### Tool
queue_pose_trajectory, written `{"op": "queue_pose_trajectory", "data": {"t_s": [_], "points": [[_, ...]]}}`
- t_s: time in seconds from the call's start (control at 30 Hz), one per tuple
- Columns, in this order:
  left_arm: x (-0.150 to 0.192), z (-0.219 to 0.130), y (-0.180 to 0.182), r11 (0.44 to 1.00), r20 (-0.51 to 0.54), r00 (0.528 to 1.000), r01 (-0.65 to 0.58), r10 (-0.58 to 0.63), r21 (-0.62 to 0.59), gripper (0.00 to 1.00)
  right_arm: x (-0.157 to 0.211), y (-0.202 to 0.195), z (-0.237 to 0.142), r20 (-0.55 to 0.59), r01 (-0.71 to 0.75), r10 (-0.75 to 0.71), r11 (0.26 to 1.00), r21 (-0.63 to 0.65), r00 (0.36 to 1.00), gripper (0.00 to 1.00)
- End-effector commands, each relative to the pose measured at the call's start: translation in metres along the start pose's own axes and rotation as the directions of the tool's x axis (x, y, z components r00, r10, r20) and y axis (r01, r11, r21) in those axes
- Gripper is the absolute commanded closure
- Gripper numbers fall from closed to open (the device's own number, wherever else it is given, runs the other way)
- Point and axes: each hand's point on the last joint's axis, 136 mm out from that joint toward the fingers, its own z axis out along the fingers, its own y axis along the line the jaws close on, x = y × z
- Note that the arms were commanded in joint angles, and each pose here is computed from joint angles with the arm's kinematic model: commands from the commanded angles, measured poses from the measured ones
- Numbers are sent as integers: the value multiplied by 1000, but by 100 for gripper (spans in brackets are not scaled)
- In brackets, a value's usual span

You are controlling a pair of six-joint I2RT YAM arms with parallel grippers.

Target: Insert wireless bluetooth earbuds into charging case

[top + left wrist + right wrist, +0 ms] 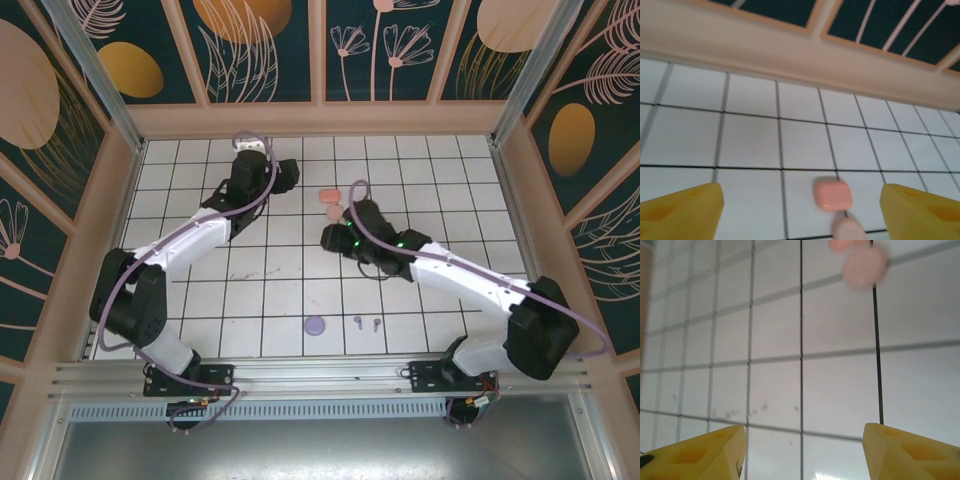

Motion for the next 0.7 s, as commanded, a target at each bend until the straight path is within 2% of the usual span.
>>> {"op": "queue_pose_trajectory", "data": {"t_s": [0.0, 0.07, 0.27, 0.6, 0.67], "points": [[-18, -17, 28, 993, 115, 993, -10, 24, -116, 6, 35, -8, 12, -74, -47, 53, 996, 76, 996, 34], [-26, -30, 33, 992, 164, 986, 16, 5, -127, 1, 54, -6, 19, -122, -77, 90, 991, 108, 988, 33], [-32, -60, 55, 982, 270, 962, 88, -41, -167, 1, 93, -6, 25, -207, -181, 228, 958, 223, 951, 32], [-25, -74, 65, 977, 288, 948, 176, -136, -118, 1, 141, 12, 24, -274, -262, 380, 885, 385, 883, 31], [-23, -78, 75, 962, 313, 930, 242, -192, -129, 1, 147, 12, 21, -272, -265, 397, 870, 416, 877, 31]]}}
